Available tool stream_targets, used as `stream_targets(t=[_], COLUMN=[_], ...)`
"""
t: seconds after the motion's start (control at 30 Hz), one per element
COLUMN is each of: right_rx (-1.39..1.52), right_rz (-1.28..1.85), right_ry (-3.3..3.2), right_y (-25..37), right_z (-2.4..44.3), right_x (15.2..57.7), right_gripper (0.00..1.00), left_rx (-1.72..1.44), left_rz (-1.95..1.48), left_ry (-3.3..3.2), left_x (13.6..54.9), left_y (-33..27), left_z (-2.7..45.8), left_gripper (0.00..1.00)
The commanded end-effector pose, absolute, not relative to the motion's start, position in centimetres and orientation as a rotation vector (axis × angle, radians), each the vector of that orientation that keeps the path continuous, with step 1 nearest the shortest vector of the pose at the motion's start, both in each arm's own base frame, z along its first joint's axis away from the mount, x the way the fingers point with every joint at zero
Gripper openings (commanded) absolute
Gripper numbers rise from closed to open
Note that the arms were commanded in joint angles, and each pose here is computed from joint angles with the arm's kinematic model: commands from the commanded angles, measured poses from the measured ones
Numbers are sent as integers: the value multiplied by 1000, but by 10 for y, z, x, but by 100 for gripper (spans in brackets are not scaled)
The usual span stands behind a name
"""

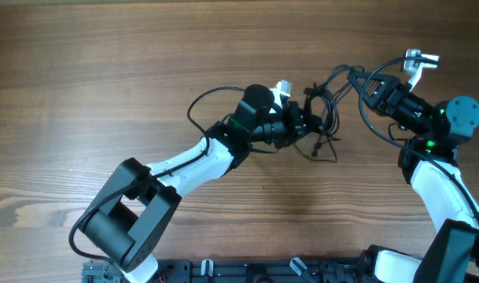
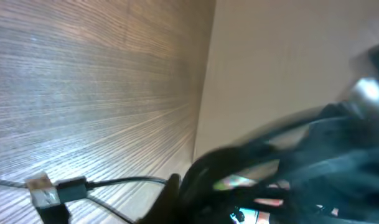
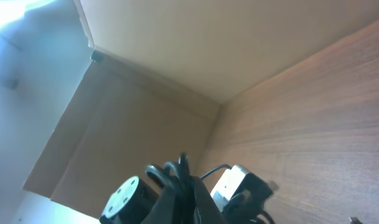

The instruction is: Untangle cables

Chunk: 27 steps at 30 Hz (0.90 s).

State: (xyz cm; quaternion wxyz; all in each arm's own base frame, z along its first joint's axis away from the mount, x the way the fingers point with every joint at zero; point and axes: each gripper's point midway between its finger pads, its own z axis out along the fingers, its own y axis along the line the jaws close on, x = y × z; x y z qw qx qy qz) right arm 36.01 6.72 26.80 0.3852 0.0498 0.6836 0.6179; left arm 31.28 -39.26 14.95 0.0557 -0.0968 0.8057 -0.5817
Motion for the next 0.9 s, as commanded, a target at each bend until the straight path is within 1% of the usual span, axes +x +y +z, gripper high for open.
stream_targets(t=[0.0,0.03,0.07,0.1,0.17,0.2,0.23,0.27,0.3,0.33,0.4,0.5,0.6,0.63,0.7,0.8,0.87], right_rx=[-113,-130,-72,74,316,427,464,474,462,438,412,452,509,516,527,491,534], right_rz=[1372,1331,1286,1224,1100,1032,1009,1022,1060,1103,1243,1510,1649,1670,1708,1699,1663], right_ry=[1706,1728,1789,1893,2043,2112,2151,2170,2175,2171,2159,2151,2185,2198,2238,2279,2294], right_y=[69,68,64,54,35,26,24,25,30,35,49,71,93,99,117,134,137], right_z=[263,252,230,199,156,135,125,122,123,126,136,152,156,156,156,152,147], right_x=[358,360,365,372,375,372,368,365,362,359,352,337,329,327,323,319,322], right_gripper=[5,5,5,6,7,10,17,31,54,67,77,78,77,76,70,70,70], left_rx=[-314,-309,-277,-216,-89,-35,19,69,93,99,97,57,18,12,-26,-110,-146], left_rz=[-1814,-1841,-1896,-1964,-2048,-2073,-2093,-2104,-2105,-2102,-2085,-2049,-2022,-2017,-1991,-1945,-1926], left_ry=[2430,2428,2419,2397,2341,2314,2283,2251,2226,2214,2195,2175,2162,2159,2144,2115,2101], left_x=[332,336,339,340,339,338,337,337,338,339,344,353,359,360,368,386,395], left_y=[-369,-361,-351,-341,-331,-328,-325,-323,-322,-321,-319,-316,-315,-315,-312,-297,-286], left_z=[158,161,169,179,196,203,209,215,219,221,222,221,220,220,219,219,218], left_gripper=[4,4,4,4,4,4,4,4,4,4,4,4,4,4,4,4,4])
